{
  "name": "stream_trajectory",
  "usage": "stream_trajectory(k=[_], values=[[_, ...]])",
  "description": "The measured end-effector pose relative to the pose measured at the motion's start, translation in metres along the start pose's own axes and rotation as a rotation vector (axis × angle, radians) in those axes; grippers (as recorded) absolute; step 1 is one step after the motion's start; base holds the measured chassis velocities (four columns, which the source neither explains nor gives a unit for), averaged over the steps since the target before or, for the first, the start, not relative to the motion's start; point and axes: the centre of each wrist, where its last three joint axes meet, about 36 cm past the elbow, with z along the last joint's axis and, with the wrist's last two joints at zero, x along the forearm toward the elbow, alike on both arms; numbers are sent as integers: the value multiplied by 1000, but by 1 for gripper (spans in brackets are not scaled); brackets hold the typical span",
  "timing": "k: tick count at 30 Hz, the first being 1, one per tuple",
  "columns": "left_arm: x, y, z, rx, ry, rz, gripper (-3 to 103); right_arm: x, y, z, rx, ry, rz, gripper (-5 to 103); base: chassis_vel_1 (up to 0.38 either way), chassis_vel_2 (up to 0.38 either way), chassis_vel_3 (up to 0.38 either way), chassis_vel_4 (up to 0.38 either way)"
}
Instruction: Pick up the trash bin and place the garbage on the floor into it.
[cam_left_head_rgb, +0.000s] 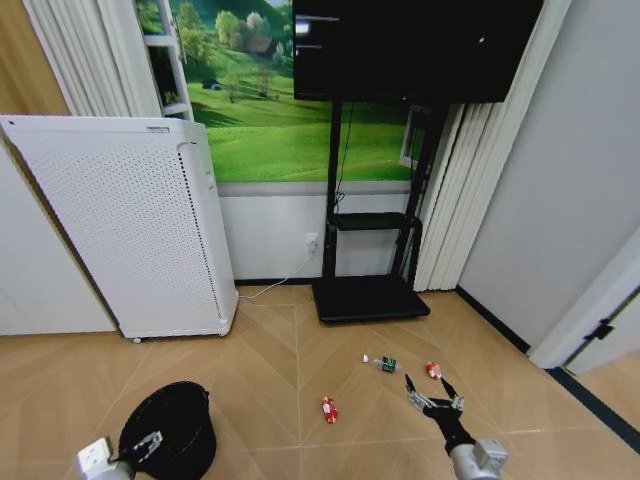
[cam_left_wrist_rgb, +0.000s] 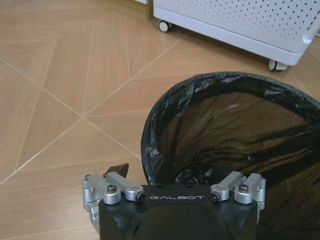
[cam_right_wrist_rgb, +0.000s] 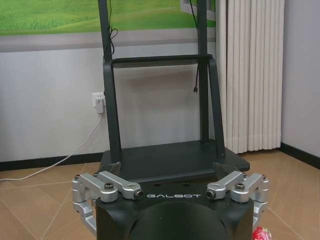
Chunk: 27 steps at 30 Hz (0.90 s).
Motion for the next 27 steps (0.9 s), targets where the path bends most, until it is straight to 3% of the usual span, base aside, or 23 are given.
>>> stream_trajectory(k=[3,5,6,10,14,15,19,21,22,24,25,26,27], values=[[-4,3,2,1,9,0,86,-2,1,0,-2,-3,4,100,0,0,0,0],[-7,6,2,3,9,1,75,-4,4,0,-3,-4,0,100,0,0,0,0],[-7,6,2,3,9,1,75,-4,4,0,-3,-4,0,100,0,0,0,0],[-11,8,1,10,14,8,53,-7,9,-1,-5,2,-8,100,0,0,0,0],[-13,9,2,13,15,21,47,-8,10,-2,-5,4,-9,100,0,0,0,0],[-14,9,3,17,15,28,36,-9,10,-2,-4,4,-9,100,0,0,0,0],[-16,10,3,19,16,35,26,-9,10,-4,-9,7,-7,100,0,0,0,0],[-20,12,4,-5,-12,43,15,-8,10,-5,-10,8,-5,100,0,0,0,0],[-20,12,4,-5,-12,43,15,-8,10,-5,-10,8,-5,100,0,0,0,0],[-25,12,3,-23,-85,74,6,-8,10,-5,-10,9,-3,100,0,0,0,0],[-25,12,3,-23,-85,74,6,-8,10,-5,-10,9,-3,100,0,0,0,0],[-28,11,1,-38,-151,98,4,-9,11,-6,-9,9,-2,100,0,0,0,0],[-28,11,1,-38,-151,98,4,-9,11,-6,-9,9,-2,100,0,0,0,0]])
